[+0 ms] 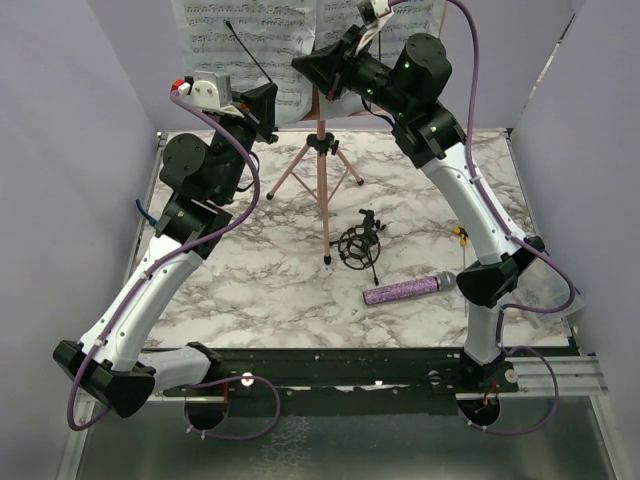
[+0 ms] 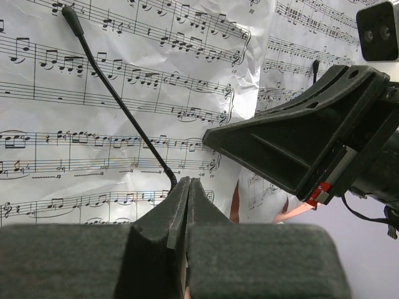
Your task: Set up the instrument practice props
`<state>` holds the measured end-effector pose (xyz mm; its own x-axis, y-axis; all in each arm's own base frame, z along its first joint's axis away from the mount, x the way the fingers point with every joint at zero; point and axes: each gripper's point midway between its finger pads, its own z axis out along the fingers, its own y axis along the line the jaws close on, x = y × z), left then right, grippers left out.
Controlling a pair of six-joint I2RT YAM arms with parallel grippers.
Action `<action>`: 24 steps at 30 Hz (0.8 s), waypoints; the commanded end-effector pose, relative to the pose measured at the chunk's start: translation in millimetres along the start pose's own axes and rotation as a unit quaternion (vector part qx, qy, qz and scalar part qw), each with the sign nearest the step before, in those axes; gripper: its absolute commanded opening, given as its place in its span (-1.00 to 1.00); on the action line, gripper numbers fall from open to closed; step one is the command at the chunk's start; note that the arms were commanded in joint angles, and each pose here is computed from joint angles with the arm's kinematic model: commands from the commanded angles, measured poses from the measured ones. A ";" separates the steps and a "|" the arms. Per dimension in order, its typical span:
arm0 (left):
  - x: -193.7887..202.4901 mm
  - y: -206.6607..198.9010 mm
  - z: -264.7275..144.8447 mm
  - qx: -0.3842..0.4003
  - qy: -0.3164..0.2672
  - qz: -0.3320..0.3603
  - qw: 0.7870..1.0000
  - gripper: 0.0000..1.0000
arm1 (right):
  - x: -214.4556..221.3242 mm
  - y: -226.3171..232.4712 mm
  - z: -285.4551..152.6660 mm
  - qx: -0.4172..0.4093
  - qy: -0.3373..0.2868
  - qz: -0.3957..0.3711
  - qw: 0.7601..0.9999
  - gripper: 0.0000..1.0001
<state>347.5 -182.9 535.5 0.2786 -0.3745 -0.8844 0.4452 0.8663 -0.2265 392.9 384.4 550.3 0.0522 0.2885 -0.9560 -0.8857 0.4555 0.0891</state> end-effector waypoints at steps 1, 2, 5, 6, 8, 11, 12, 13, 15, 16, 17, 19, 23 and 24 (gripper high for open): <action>-3.3 -5.1 -1.5 0.015 -0.004 0.005 1.000 -1.00 | -9.4 13.2 2.3 -0.030 -0.012 -0.011 0.999 -0.99; -2.7 -5.6 -0.9 0.016 -0.004 0.005 1.000 -1.00 | -10.6 13.8 2.3 -0.031 -0.013 -0.014 0.999 -0.99; -1.5 -7.3 -0.6 0.021 -0.002 0.003 1.000 -1.00 | -10.6 13.6 3.7 -0.033 -0.014 -0.019 0.999 -0.99; -1.0 -8.0 -0.6 0.022 -0.001 0.002 1.000 -1.00 | -10.2 14.1 4.3 -0.033 -0.014 -0.020 0.999 -0.99; -0.7 -8.3 -0.4 0.024 -0.001 0.003 1.000 -1.00 | -9.8 14.5 4.8 -0.036 -0.014 -0.020 0.999 -0.99; -0.9 -8.8 0.0 0.025 -0.001 0.002 1.000 -1.00 | -8.1 15.0 6.8 -0.039 -0.015 -0.023 0.999 -0.99; -1.3 -9.1 -0.2 0.026 -0.002 0.003 1.000 -1.00 | -7.5 13.9 7.7 -0.037 -0.016 -0.024 0.999 -0.99; -0.5 -9.4 -0.3 0.027 -0.001 0.002 1.000 -1.00 | -6.5 12.9 8.6 -0.036 -0.016 -0.025 0.999 -0.99; -0.2 -9.4 -0.3 0.027 0.000 0.002 1.000 -1.00 | -4.0 11.2 10.3 -0.034 -0.015 -0.026 0.999 -0.99; -0.2 -9.2 -0.3 0.026 -0.001 0.002 1.000 -1.00 | -2.0 10.1 11.2 -0.033 -0.013 -0.026 0.999 -0.99; -0.5 -9.2 -0.8 0.026 -0.001 0.002 1.000 -1.00 | -1.9 9.0 11.5 -0.030 -0.014 -0.028 0.999 -0.99; -2.4 -8.9 -1.5 0.025 -0.003 0.001 1.000 -1.00 | -1.4 6.8 12.0 -0.025 -0.015 -0.029 0.999 -0.99; -5.1 -8.5 -3.8 0.024 -0.009 -0.004 1.000 -0.87 | -2.6 4.5 11.4 -0.017 -0.017 -0.026 0.999 -0.91; -6.4 -8.1 -4.5 0.022 -0.011 -0.005 1.000 -0.78 | -3.2 4.2 11.1 -0.014 -0.017 -0.024 0.999 -0.88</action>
<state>345.6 -187.1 535.5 0.2757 -0.3713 -0.8866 0.4666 0.8581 -0.2143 394.8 395.6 546.9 0.0775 0.2774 -0.9576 -0.9016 0.4296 0.0515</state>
